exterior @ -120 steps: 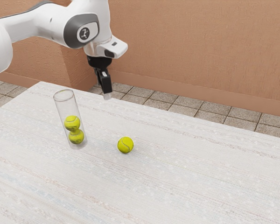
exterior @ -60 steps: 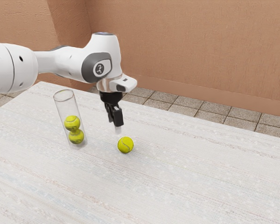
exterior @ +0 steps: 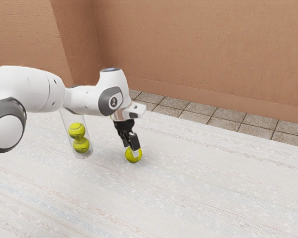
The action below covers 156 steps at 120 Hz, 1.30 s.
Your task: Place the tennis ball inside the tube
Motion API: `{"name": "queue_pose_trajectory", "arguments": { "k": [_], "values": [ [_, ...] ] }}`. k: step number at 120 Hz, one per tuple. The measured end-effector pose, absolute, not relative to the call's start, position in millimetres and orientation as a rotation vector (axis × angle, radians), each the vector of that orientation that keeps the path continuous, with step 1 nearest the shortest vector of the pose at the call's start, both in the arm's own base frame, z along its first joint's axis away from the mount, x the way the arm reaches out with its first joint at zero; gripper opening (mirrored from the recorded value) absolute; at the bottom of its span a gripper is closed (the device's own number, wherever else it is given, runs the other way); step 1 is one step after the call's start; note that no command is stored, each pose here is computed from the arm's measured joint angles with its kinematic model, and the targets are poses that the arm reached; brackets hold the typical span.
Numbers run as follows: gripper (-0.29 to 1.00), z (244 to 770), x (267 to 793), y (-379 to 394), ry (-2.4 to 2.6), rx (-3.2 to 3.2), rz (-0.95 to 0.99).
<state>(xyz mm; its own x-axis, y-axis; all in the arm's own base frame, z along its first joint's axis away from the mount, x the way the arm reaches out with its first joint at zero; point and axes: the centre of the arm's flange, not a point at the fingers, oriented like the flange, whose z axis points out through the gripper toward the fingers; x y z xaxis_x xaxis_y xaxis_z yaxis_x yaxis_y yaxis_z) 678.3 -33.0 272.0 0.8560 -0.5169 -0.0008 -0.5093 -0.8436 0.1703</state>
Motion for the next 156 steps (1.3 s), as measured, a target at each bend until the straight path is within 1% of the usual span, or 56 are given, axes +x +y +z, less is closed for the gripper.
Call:
{"name": "queue_pose_trajectory", "arguments": {
  "k": [20,36,47,56,74,92,109,129,142,156],
  "values": [
    [0.7,252.1,680.6,-38.4,-0.796,2.852,-0.069],
    [0.56,253.6,681.9,-36.5,-0.789,2.852,-0.051],
    [0.5,254.8,682.3,-34.9,-0.788,2.853,-0.044],
    [0.46,254.8,682.5,-33.4,-0.789,2.856,-0.042],
    [0.44,253.5,682.1,-31.1,-0.789,2.861,-0.046],
    [0.36,323.7,678.8,-22.5,-0.793,2.892,0.058],
    [0.27,416.7,664.4,-3.2,-0.791,2.952,0.213],
    [0.31,507.1,642.7,29.8,-0.769,3.035,0.371],
    [0.34,540.0,629.8,53.4,-0.736,3.08,0.413],
    [0.37,547.3,622.3,77.9,-0.693,3.114,0.387]
  ]
}}
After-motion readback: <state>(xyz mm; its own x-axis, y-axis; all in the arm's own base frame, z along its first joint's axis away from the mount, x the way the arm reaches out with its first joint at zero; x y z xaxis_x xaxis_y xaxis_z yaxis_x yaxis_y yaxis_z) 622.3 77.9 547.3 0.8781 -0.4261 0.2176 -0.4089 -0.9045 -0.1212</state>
